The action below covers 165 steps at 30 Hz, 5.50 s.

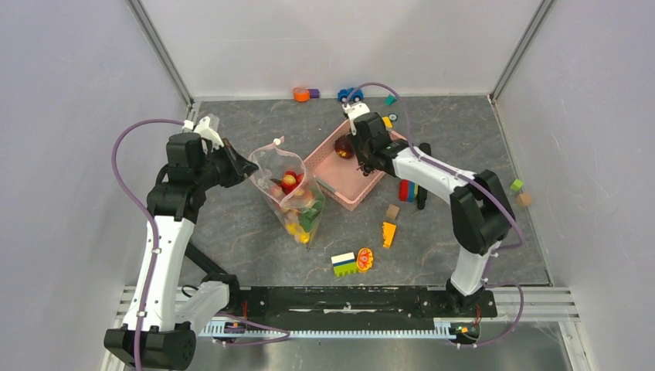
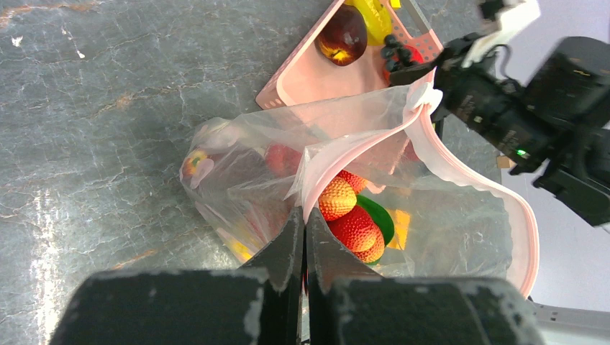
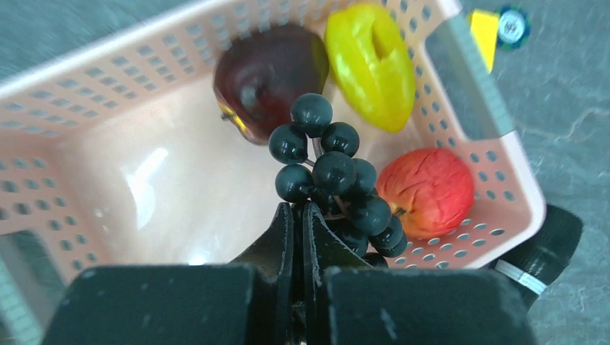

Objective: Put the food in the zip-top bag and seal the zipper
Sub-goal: Pick up the fake fruit from the bin, then place the fake fruit in the zipper food storage bag, then pick up the fake fruit from the bin.

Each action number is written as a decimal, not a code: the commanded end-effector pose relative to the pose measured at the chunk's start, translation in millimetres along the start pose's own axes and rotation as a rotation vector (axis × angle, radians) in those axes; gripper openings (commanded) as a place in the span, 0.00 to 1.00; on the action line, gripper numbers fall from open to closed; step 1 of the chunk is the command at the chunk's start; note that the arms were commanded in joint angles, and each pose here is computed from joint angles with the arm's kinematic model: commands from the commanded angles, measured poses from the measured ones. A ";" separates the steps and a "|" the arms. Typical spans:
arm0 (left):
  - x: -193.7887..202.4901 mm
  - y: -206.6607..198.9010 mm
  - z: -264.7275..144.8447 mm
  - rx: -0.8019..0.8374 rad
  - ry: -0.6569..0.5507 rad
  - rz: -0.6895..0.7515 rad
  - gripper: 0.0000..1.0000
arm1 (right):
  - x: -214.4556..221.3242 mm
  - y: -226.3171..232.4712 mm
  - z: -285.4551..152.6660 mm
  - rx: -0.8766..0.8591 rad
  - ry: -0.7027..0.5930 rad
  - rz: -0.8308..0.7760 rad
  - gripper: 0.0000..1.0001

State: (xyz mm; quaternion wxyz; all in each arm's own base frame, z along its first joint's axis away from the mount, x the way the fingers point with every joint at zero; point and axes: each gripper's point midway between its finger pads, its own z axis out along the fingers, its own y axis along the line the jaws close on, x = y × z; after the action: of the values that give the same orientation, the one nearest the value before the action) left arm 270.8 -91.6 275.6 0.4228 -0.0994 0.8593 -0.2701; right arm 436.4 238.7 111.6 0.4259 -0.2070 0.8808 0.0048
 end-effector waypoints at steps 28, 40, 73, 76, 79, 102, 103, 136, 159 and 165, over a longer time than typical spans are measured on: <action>-3.8 -18.6 -8.4 0.092 -0.014 0.010 0.02 | -201.6 109.9 -292.0 -0.856 -0.972 -0.115 0.00; -3.6 -17.5 -7.3 0.088 -0.012 0.009 0.02 | -228.0 185.9 -357.5 -1.057 -1.118 -0.248 0.00; -1.5 -24.8 -9.0 0.129 -0.002 0.004 0.02 | -118.8 208.8 -218.5 -0.564 -0.483 -0.389 0.15; -1.7 -25.8 -9.4 0.134 -0.004 0.006 0.02 | -121.8 206.9 -220.3 -0.549 -0.484 -0.395 0.30; -1.5 -26.3 -9.5 0.138 -0.003 0.006 0.02 | -123.5 207.6 -225.0 -0.565 -0.494 -0.403 0.51; -0.6 -27.2 -8.7 0.144 0.002 0.004 0.02 | -193.1 128.6 -280.7 -0.410 -0.758 -0.206 0.98; -0.3 -27.0 -8.7 0.144 0.003 0.003 0.02 | -191.5 118.9 -274.9 -0.398 -0.747 -0.179 0.98; 1.0 -27.8 -7.4 0.153 0.014 0.007 0.02 | -48.4 -2.0 32.6 -0.198 -0.428 0.549 0.98; 3.3 -27.0 -3.2 0.155 0.034 -0.003 0.02 | -31.3 12.7 72.2 -0.234 -0.399 0.672 0.97; 3.4 -27.0 -3.2 0.156 0.035 -0.003 0.02 | -39.0 17.1 83.7 -0.247 -0.398 0.669 0.93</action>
State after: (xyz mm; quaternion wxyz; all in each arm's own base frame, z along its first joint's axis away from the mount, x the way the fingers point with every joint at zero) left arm 260.6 -111.3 281.3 0.4036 -0.0659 0.8535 -0.3231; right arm 496.8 273.4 62.9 0.5109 0.0425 0.8152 0.2697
